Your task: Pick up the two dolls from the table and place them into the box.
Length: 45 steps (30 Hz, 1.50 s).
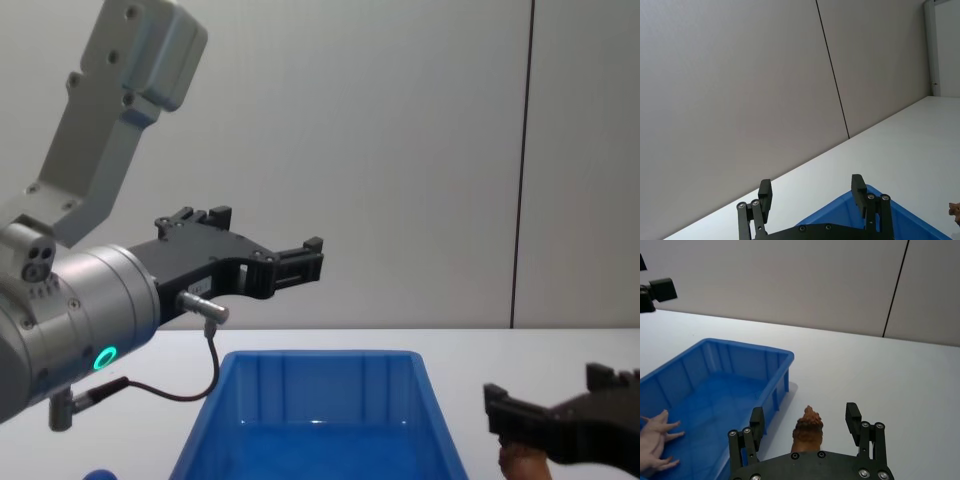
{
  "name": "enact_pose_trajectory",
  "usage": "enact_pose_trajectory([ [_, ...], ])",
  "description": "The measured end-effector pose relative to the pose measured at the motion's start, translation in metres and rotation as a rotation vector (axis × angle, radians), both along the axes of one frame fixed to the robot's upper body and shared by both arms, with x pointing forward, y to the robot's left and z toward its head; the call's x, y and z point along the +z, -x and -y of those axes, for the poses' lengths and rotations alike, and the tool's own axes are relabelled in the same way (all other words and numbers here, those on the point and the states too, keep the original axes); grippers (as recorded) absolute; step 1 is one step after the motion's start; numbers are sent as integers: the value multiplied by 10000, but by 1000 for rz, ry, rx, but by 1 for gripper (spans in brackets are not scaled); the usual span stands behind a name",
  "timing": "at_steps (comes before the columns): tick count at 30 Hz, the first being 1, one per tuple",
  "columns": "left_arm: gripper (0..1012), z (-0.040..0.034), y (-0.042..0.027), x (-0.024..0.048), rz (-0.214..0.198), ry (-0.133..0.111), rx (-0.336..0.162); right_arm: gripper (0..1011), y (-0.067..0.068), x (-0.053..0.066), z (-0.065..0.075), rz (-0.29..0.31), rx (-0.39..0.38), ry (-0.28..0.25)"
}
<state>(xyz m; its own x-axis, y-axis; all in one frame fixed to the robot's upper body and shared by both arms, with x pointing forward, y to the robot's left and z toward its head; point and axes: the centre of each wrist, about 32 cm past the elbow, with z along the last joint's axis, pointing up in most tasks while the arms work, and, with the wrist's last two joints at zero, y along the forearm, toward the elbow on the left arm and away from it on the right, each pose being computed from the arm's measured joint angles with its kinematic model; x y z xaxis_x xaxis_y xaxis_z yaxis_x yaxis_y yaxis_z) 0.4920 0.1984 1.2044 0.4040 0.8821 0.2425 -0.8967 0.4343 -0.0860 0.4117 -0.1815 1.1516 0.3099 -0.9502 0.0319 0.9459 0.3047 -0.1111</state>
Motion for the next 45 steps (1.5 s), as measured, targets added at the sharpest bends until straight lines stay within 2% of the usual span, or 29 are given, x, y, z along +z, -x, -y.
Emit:
enact_pose_trajectory([
  [12, 1001, 0, 0, 0, 0, 0, 0, 1001, 80, -148, 6, -55, -22, 3],
  [26, 1001, 0, 0, 0, 0, 0, 0, 988, 99, -302, -56, -110, -44, 3],
  [29, 1001, 0, 0, 0, 0, 0, 0, 941, 94, -331, -67, -117, -46, 2],
  [45, 1001, 0, 0, 0, 0, 0, 0, 444, 57, -443, -113, -138, -53, -8],
])
